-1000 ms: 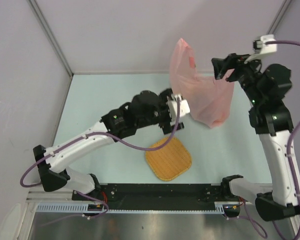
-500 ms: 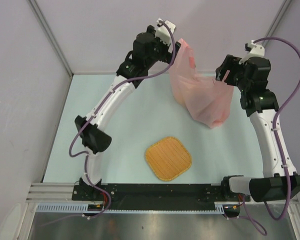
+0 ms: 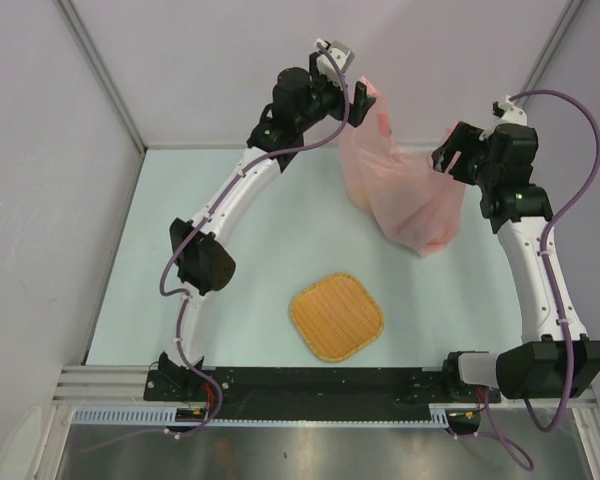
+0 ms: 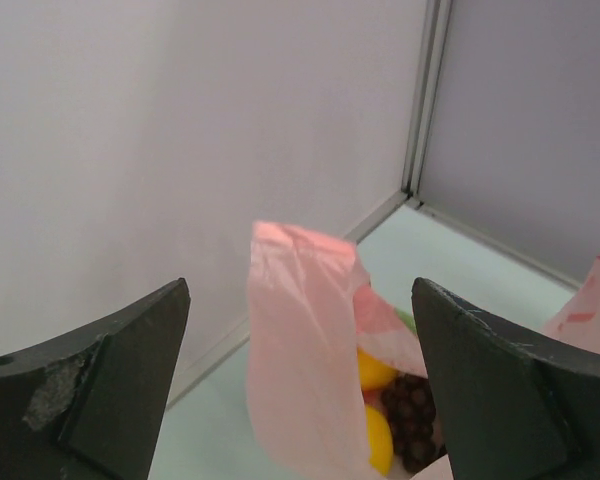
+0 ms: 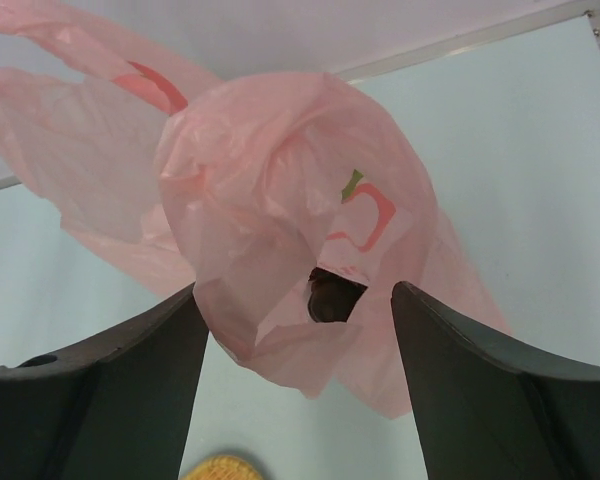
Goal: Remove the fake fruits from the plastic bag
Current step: Adjust the plastic bag at the center of the board.
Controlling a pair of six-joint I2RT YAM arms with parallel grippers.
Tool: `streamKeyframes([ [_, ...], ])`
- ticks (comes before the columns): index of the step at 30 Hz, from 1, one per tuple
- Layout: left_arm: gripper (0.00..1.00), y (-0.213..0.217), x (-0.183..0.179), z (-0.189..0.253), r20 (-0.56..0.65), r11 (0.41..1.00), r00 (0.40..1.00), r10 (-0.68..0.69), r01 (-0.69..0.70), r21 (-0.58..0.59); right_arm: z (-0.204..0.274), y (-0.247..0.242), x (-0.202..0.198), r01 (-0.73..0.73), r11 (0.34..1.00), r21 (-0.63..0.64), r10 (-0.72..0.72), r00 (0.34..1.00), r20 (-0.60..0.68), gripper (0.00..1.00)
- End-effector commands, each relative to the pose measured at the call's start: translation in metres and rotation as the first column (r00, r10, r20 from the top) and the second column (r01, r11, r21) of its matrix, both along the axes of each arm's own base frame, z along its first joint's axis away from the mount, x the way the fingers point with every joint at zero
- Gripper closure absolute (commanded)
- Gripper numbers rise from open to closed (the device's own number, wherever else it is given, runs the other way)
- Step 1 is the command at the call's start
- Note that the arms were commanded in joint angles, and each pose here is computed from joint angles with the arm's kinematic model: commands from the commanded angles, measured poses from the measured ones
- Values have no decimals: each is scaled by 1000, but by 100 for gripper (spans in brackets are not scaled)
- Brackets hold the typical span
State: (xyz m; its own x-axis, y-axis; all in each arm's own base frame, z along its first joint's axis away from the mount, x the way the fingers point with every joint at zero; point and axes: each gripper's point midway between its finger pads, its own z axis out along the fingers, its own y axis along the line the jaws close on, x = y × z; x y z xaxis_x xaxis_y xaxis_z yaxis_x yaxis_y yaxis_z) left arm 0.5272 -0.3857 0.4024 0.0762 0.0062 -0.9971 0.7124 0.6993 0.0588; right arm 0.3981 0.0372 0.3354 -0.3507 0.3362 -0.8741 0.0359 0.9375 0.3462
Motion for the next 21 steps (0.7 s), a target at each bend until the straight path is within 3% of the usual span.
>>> streamKeyframes([
  [1,8,-22,2,19,72,994,996,-53,60,-87,1,8,20,-55,998,26,54,998,44,25],
  [2,15,-25,8,8,91,997,995,-47,52,-54,-1,10,27,-60,998,21,59,997,40,27],
  [3,32,-22,12,14,123,998,992,-16,23,-53,0,10,32,-54,998,9,54,998,45,28],
  [4,41,-17,21,19,155,998,987,38,-28,-64,0,10,38,-54,999,4,54,997,47,29],
  [5,51,-12,26,25,204,997,977,66,-57,-49,5,12,49,-61,998,1,61,997,57,36],
  [6,67,-10,30,33,245,996,966,82,-72,-53,5,13,57,-68,998,-3,68,996,58,42],
  [7,80,-5,34,37,269,994,958,102,-92,-50,11,16,64,-87,996,-17,88,994,71,53],
  [8,100,-1,36,39,283,994,952,113,-105,-43,18,21,79,-107,994,-25,109,990,85,77],
  [11,100,21,39,53,281,990,949,140,-129,-54,51,43,108,-165,985,-52,172,971,169,94],
  [15,100,91,49,93,280,959,918,280,-256,-119,101,93,140,-270,957,-107,290,908,303,96],
  [18,100,147,35,147,347,941,876,335,-294,-167,148,135,150,-330,928,-171,371,826,424,97],
  [21,100,187,12,188,411,935,840,355,-307,-180,163,158,151,-377,904,-199,427,778,461,97],
])
